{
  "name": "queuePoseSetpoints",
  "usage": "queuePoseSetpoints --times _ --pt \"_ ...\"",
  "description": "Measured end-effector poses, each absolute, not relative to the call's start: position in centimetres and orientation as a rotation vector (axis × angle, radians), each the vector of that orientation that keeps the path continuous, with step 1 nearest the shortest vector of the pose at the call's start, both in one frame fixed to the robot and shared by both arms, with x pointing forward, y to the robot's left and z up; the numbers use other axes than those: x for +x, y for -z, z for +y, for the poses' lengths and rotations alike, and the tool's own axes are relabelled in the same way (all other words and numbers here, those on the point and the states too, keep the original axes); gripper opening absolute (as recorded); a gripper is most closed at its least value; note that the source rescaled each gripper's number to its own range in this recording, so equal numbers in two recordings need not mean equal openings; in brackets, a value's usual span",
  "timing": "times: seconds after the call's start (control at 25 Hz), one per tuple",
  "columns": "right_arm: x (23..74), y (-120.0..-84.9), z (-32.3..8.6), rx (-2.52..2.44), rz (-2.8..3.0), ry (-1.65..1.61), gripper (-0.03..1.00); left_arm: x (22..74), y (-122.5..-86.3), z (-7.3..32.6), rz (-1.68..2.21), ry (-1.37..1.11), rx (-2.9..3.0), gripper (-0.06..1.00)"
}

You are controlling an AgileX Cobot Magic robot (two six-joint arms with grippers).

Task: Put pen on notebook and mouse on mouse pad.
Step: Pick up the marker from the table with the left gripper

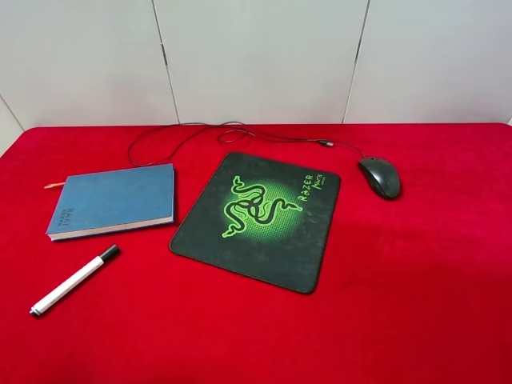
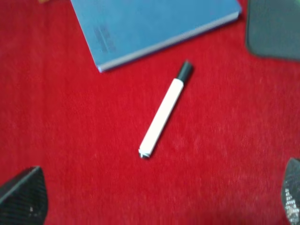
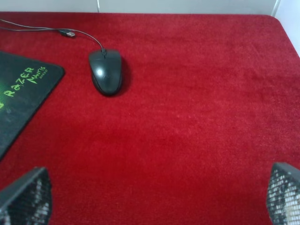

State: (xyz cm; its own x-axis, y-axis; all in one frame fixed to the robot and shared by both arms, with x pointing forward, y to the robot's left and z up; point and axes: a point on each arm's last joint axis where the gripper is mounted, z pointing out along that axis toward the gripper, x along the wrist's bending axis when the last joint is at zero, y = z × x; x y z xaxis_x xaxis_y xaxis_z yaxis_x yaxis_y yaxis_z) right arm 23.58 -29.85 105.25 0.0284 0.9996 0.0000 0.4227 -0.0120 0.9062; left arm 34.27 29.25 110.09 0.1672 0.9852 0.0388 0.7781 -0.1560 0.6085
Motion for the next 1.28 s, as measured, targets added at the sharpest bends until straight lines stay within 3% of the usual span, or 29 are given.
queuePoseSetpoints --times 0.76,1.0,1.28 --pt "23.6 -105.2 -29.8 1.541 1.498 -0.954 1.0 46.2 -99.8 28.8 1.78 -0.197 2.397 1.0" --pt "23.6 -105.2 -29.8 1.541 1.498 -0.954 1.0 47.5 -96.5 28.5 1.772 -0.105 2.447 1.0" --pt "23.6 -105.2 -29.8 1.541 1.498 -0.954 1.0 46.6 -93.2 27.4 1.69 -0.175 2.462 1.0"
